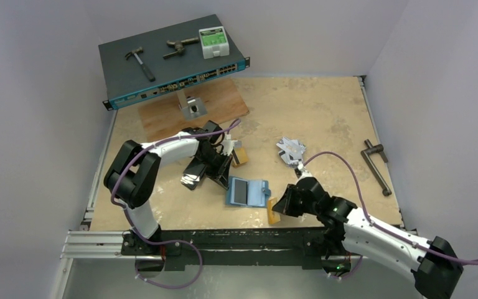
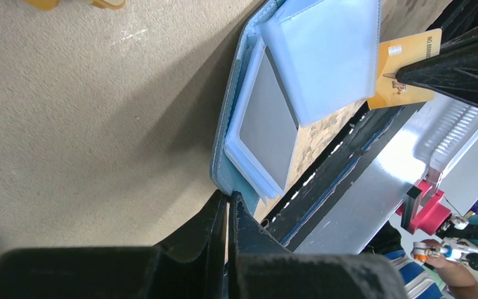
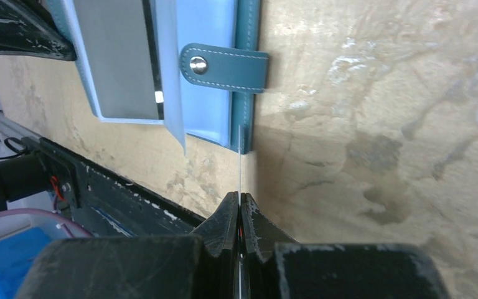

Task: Put the credit cards into the card holder
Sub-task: Turn over the card holder at the center of the board.

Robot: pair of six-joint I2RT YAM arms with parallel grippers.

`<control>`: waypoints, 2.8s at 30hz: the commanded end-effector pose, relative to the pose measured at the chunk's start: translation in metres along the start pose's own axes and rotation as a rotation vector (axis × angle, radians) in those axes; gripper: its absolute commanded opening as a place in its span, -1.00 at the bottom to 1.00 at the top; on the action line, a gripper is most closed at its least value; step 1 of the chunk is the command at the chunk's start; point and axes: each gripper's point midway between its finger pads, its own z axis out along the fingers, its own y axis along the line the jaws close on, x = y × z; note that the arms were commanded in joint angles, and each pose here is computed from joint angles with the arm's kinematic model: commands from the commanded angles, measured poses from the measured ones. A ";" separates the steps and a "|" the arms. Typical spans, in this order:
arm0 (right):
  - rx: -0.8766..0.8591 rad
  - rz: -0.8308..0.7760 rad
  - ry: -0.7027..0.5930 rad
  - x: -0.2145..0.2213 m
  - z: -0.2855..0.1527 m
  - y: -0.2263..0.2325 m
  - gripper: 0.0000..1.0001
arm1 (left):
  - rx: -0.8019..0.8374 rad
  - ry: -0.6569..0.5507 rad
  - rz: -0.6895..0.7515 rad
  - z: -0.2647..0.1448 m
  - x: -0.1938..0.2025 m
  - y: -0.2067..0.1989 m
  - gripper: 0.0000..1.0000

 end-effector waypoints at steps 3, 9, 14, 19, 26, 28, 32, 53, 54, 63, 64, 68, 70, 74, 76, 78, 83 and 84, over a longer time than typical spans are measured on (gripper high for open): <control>-0.006 0.010 -0.068 -0.018 -0.017 0.014 -1.00 | 0.007 -0.056 0.052 -0.013 -0.013 -0.011 -0.99; -0.055 -0.023 -0.057 -0.022 -0.011 0.030 -1.00 | 0.004 -0.059 0.055 -0.014 -0.013 -0.010 -0.99; -0.071 -0.027 -0.050 -0.021 -0.003 0.033 -1.00 | 0.006 -0.057 0.052 -0.013 -0.013 -0.010 -0.99; -0.100 -0.027 -0.055 -0.023 0.003 0.040 -1.00 | 0.007 -0.054 0.051 -0.013 -0.013 -0.010 -0.99; -0.175 -0.049 -0.058 -0.029 0.013 0.060 -1.00 | 0.011 -0.057 0.049 -0.013 -0.014 -0.011 -0.80; -0.194 -0.075 -0.056 -0.031 0.017 0.069 -1.00 | 0.026 -0.057 0.049 -0.013 -0.013 -0.014 -0.68; -0.217 -0.120 -0.032 -0.030 0.028 0.084 -1.00 | 0.077 -0.064 0.047 -0.013 -0.013 -0.022 -0.55; -0.228 -0.147 0.038 -0.012 0.055 0.084 -1.00 | 0.175 -0.094 -0.026 -0.007 -0.025 -0.021 -0.23; -0.233 -0.144 0.038 -0.012 0.056 0.084 -1.00 | 0.167 -0.096 -0.029 -0.007 -0.025 -0.019 -0.24; -0.240 -0.119 0.038 -0.008 0.061 0.079 -1.00 | 0.129 -0.058 -0.061 0.013 -0.022 -0.007 -0.25; -0.238 -0.114 0.037 -0.007 0.062 0.077 -1.00 | 0.128 -0.054 -0.060 0.014 -0.022 -0.008 -0.26; -0.232 -0.087 0.048 0.001 0.065 0.065 -1.00 | 0.125 -0.041 -0.073 0.021 -0.023 -0.007 -0.31; -0.235 -0.074 0.047 0.003 0.066 0.061 -1.00 | 0.129 -0.029 -0.085 0.024 -0.022 -0.007 -0.44; -0.238 -0.054 0.043 0.003 0.065 0.057 -1.00 | 0.142 -0.015 -0.096 0.029 -0.025 -0.007 -0.99; -0.237 -0.050 0.036 0.001 0.062 0.055 -1.00 | 0.132 -0.014 -0.097 0.030 -0.025 -0.004 -1.00; -0.232 -0.043 0.023 -0.002 0.057 0.053 -1.00 | 0.121 -0.015 -0.094 0.030 -0.025 -0.003 -1.00; -0.213 -0.040 -0.029 -0.013 0.038 0.047 -1.00 | 0.124 -0.024 -0.088 0.025 -0.027 -0.006 -1.00; -0.202 -0.038 -0.039 -0.015 0.034 0.044 -1.00 | 0.123 -0.027 -0.084 0.023 -0.028 -0.007 -1.00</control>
